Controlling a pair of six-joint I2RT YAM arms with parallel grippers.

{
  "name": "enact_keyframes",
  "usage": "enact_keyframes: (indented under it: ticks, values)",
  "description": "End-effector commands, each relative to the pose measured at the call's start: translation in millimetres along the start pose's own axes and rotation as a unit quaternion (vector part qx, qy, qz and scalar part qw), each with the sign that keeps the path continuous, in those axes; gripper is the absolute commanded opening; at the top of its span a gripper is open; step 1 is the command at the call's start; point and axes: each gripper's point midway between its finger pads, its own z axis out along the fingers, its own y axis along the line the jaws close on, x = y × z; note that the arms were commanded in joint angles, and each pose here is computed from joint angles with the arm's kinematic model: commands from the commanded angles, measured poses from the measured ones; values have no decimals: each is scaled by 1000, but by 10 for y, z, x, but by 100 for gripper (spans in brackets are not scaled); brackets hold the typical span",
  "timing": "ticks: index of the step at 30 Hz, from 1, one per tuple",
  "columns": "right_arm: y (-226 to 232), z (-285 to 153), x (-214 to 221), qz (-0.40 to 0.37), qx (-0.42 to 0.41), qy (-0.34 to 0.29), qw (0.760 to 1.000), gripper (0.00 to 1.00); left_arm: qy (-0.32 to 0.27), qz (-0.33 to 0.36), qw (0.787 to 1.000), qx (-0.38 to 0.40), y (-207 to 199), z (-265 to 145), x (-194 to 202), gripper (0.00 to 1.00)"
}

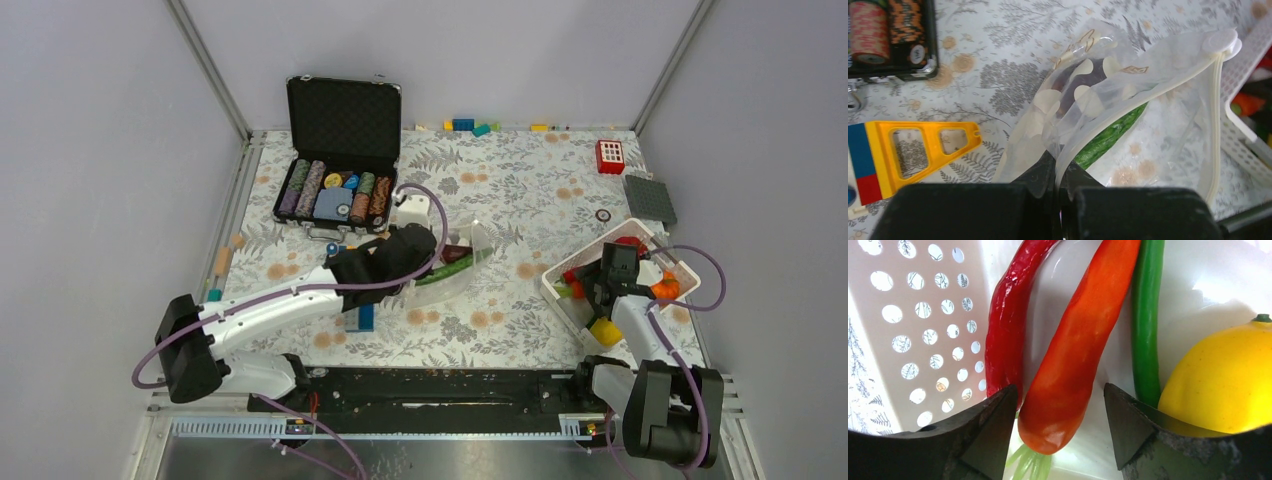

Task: Place the food in the zip-top bag and seal the zipper
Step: Pick up the fake vegetable from the bin.

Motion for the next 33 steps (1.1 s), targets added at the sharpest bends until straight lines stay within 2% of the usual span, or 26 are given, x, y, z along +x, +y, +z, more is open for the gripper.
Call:
enact_keyframes:
  ticks: [1, 4, 7, 10, 14, 20, 24, 26, 27, 30, 33]
  values:
    - [-176, 63, 10, 6, 40, -6, 999, 68, -58, -75, 995, -29, 99, -46, -486, 0]
    - [-189, 58, -17, 3, 42, -13, 999, 54, -80, -84, 991, -62, 224, -64, -587, 0]
    - [-146, 11, -63, -5, 27, -23, 999, 37, -85, -82, 991, -57, 177, -45, -644, 0]
    - [-88, -103, -136, -15, 8, -36, 999, 27, -78, -81, 993, -45, 85, 30, -638, 0]
    - [-125, -317, -245, -29, 0, -63, 998, 21, -56, -77, 994, -47, 21, 202, -496, 0]
    - [-262, -721, -455, -41, -11, -129, 991, 21, -42, -88, 995, -10, -179, 354, -481, 0]
    - [-11, -1071, -553, -78, -110, -164, 977, 19, -37, -88, 995, 0, -246, 382, -490, 0]
    - [287, -1286, -491, -120, -204, -157, 959, 19, -34, -89, 995, 0, -247, 396, -470, 0]
    - [471, -1418, -407, -146, -264, -145, 942, 20, -33, -90, 995, 4, -262, 398, -463, 0]
    - [957, -1891, -62, -201, -441, -79, 871, 20, -29, -90, 995, 13, -293, 395, -440, 0]
    - [1230, -2347, 216, -206, -568, 7, 797, 19, -30, -94, 995, 16, -296, 390, -443, 0]
